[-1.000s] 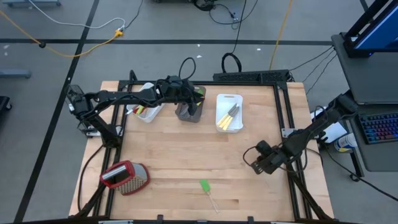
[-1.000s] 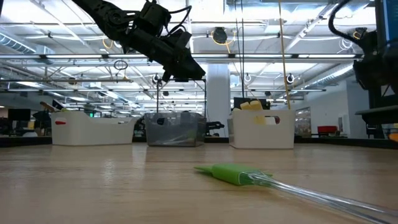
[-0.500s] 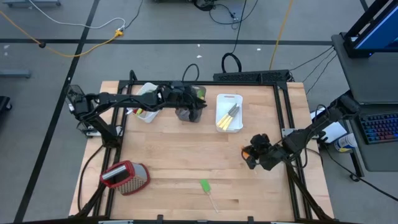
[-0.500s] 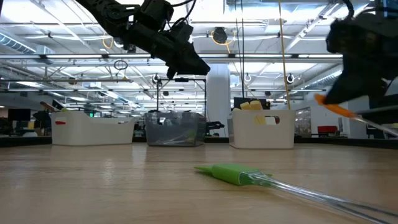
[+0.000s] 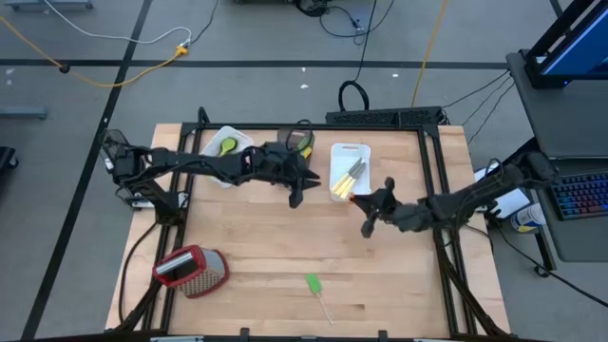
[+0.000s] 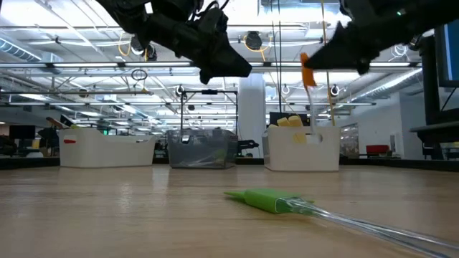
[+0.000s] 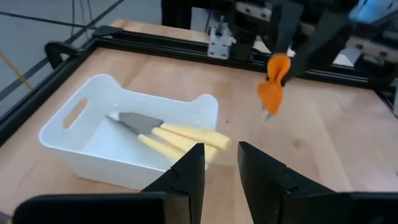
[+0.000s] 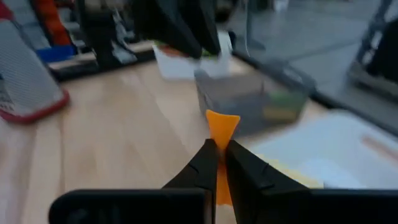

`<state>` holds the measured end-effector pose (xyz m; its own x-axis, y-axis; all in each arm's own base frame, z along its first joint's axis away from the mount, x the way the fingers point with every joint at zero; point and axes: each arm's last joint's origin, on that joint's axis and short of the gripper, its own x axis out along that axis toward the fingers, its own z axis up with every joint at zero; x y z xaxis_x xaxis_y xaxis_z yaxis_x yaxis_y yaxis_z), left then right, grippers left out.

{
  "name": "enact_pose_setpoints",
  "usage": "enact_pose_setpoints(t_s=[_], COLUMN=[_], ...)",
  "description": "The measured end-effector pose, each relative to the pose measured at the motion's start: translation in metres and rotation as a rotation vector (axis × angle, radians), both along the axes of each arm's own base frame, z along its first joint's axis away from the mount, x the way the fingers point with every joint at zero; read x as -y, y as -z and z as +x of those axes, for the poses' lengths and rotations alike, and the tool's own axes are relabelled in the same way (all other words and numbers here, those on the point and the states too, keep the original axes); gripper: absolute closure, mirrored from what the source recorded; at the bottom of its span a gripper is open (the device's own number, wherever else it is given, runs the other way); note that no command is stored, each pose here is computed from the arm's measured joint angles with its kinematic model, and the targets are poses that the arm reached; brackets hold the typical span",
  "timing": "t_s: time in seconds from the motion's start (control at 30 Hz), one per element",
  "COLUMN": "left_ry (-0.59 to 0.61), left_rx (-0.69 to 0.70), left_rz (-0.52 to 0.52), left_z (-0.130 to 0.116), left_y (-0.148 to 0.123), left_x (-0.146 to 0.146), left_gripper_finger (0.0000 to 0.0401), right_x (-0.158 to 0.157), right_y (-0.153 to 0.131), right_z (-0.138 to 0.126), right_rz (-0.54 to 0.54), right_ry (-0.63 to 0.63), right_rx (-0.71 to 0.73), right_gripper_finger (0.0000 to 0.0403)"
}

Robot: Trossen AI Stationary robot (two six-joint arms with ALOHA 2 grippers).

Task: Pick & Place Kitchen Items
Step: Put the orange spatula into the black bin

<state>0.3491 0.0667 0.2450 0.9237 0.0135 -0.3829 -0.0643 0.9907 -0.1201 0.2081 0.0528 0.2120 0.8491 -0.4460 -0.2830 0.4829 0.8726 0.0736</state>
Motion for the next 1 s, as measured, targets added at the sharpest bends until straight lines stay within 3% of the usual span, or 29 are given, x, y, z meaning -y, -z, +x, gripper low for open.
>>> enact_pose_setpoints(t_s=[0.33,0.63,0.83,1.0], left_ry=[0.061,0.014,-0.002,-0.026], left_rx=[0.003,0.08,0.139,0.168], left_rz=[0.043,0.079,0.11,0.148], left_z=[0.003,0.006,0.007,0.01], left_y=[0.0,-0.008,-0.013,-0.013], left_x=[0.015,0.015,0.014,0.013], left_gripper_finger=[0.0299,0.0299,0.0299,0.0299], right_x=[0.027,0.054,0.069,0.073], right_y=[-0.029,-0.043,-0.05,-0.054], right_z=[0.015,0.019,0.018,0.022], right_rz=[-0.141,-0.157,-0.181,-0.193], right_ry=[-0.083,-0.11,-0.049,-0.131], right_rx=[0.186,0.32,0.393,0.48], right_gripper_finger=[0.039,0.0389,0.0389,0.0389])
